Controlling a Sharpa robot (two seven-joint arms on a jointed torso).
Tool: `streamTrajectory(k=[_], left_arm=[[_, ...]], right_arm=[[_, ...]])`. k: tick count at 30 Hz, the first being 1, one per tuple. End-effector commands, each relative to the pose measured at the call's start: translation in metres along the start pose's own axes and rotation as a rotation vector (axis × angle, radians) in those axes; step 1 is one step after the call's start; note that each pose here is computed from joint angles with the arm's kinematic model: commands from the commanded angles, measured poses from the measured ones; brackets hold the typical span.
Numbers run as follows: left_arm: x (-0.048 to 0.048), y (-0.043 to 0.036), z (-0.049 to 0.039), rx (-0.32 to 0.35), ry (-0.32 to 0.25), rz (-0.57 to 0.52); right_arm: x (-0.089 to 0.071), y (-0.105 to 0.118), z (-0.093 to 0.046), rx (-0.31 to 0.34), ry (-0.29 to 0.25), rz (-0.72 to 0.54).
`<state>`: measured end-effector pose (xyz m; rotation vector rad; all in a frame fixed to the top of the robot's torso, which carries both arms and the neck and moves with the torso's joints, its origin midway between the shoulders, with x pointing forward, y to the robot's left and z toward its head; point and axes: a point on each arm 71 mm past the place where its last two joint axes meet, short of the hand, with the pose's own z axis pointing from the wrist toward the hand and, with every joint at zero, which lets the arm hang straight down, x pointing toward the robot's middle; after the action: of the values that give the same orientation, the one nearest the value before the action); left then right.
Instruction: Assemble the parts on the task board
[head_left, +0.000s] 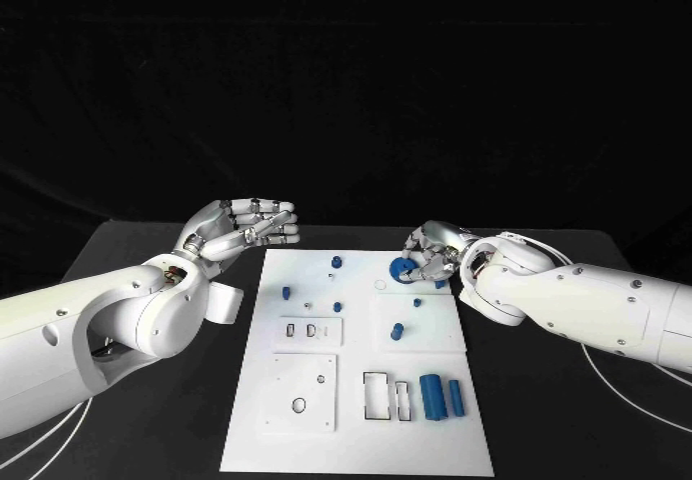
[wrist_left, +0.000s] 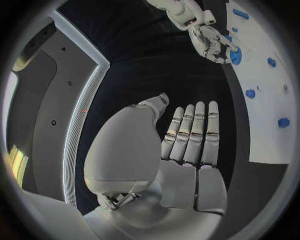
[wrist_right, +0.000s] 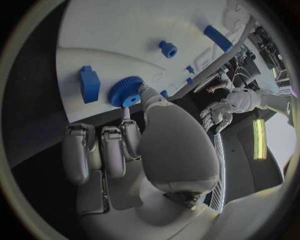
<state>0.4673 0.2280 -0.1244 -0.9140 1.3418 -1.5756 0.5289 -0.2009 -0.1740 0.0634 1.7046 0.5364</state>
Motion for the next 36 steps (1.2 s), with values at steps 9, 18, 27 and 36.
streamTrajectory(k=[9, 18, 27, 36], left_arm=[[0.0019, -0.0012, 0.0000, 0.005, 0.017, -0.011], [0.0013, -0.0011, -0.0002, 0.004, 0.017, -0.010], [0.0008, -0.0009, 0.0000, 0.003, 0.015, -0.010], [0.0003, -0.0007, 0.0002, 0.002, 0.013, -0.009]], right_arm=[[0.006, -0.003, 0.002, 0.007, 0.035, -0.058], [0.008, -0.004, 0.001, 0.002, 0.032, -0.071], [0.004, 0.007, -0.002, -0.064, -0.042, -0.053], [-0.001, 0.030, -0.008, -0.178, -0.163, -0.124]])
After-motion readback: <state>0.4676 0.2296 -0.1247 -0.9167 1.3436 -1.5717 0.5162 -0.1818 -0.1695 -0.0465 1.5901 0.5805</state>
